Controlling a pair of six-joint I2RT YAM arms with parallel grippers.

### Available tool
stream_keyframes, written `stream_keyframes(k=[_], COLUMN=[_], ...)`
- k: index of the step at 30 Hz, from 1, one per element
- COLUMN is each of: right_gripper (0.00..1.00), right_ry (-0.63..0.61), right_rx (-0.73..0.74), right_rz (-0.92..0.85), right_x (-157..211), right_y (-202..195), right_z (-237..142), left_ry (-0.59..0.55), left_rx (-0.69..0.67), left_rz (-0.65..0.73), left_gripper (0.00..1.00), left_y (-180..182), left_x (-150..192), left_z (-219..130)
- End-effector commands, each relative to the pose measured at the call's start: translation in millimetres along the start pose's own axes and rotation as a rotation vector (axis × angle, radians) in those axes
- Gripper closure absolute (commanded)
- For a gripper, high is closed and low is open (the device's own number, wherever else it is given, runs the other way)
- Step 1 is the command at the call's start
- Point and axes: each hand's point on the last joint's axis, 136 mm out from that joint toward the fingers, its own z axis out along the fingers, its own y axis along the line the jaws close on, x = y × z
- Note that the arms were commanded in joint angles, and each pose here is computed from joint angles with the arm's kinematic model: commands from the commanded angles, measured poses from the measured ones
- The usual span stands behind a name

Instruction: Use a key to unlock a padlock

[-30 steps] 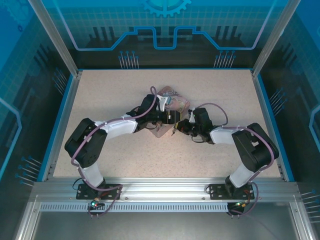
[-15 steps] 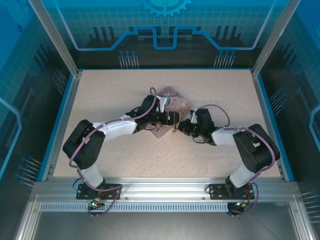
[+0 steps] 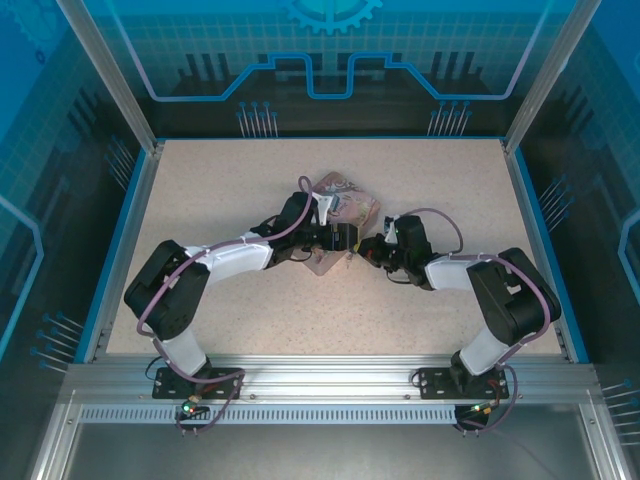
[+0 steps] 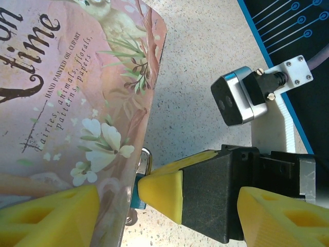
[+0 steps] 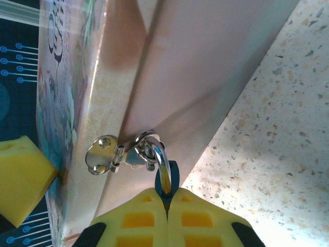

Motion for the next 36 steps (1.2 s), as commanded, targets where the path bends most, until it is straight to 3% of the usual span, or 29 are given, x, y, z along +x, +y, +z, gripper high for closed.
stream_keyframes(k=[1, 12, 19, 25, 27, 28, 30, 36], right_gripper=[0.98, 0.98, 0.98, 0.97, 0.97, 0.97, 0.97, 0.96], right_ry=[-0.209, -0.229, -0.221, 0.049, 0.137, 0.177, 0.239, 0.367], right_rx=[-0.01, 0.006, 0.197, 0.076, 0.038, 0.013, -0.042, -0.086], right_rz=[0.05, 0.045, -0.186, -0.311, -0.31, -0.308, -0.298, -0.263], right_x=[-55, -58, -59, 6, 33, 46, 67, 101], right_y=[6, -4, -7, 18, 20, 21, 24, 23], right_z=[-8, -4, -67, -103, -108, -110, -109, -84], left_ry=[0.323, 0.32, 0.276, 0.178, 0.138, 0.115, 0.077, -0.041], left_rx=[-0.276, -0.275, -0.276, -0.244, -0.204, -0.185, -0.152, -0.083], left_rz=[-0.159, -0.164, -0.162, -0.151, -0.137, -0.121, -0.091, -0.067], left_gripper=[0.27, 0.26, 0.25, 0.2, 0.16, 0.1, 0.01, 0.01], left_y=[80, 79, 84, 82, 72, 65, 51, 25], left_x=[108, 109, 87, 30, 8, -3, -20, -48], left_z=[-4, -7, -16, -33, -40, -45, -55, -103])
